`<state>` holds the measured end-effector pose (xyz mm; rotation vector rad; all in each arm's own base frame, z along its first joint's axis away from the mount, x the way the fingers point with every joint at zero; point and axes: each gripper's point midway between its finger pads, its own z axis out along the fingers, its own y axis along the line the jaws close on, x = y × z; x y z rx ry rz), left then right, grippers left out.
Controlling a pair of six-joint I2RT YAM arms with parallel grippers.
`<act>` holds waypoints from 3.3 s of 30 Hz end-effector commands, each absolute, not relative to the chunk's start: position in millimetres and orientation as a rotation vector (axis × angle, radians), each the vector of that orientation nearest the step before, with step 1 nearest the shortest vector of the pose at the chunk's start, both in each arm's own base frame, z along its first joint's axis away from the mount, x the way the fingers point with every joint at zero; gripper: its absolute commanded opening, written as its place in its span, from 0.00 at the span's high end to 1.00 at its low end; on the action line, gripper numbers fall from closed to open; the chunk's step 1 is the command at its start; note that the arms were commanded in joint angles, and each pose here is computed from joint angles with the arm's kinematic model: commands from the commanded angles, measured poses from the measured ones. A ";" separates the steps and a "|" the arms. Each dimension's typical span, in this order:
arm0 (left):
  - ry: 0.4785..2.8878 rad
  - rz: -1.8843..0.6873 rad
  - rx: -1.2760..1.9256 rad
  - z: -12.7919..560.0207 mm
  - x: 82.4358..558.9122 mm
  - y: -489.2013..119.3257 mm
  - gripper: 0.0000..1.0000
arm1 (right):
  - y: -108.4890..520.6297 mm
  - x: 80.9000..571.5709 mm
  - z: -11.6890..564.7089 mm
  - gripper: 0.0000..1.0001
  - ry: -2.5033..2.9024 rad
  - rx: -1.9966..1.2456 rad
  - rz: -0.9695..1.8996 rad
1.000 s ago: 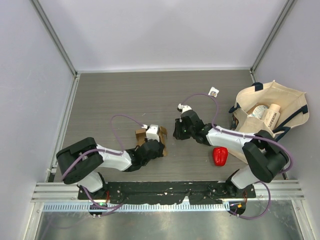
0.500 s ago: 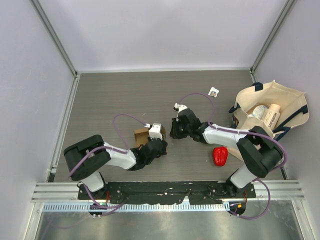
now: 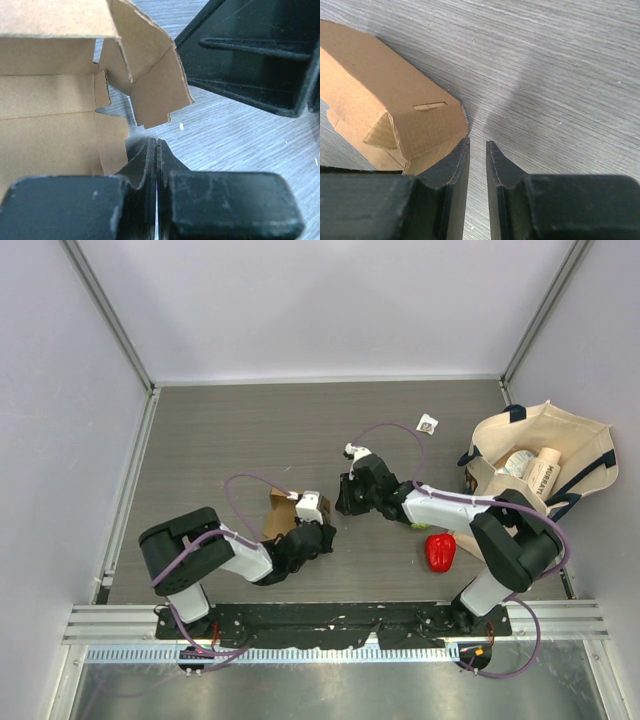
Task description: Fold the paper box
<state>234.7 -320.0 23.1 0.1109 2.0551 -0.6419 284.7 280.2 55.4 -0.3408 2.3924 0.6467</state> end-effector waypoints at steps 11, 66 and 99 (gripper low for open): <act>2.025 -0.658 0.217 104.2 212.7 -291.7 0.96 | 286.3 293.0 67.4 0.75 2.343 -0.352 0.649; 2.285 -0.620 0.061 -0.6 214.6 -264.6 1.00 | 321.4 256.3 61.8 0.77 2.287 -0.447 0.686; 2.307 -0.617 0.049 -13.0 205.9 -255.1 1.00 | 353.3 288.6 71.8 0.78 2.138 -0.199 0.701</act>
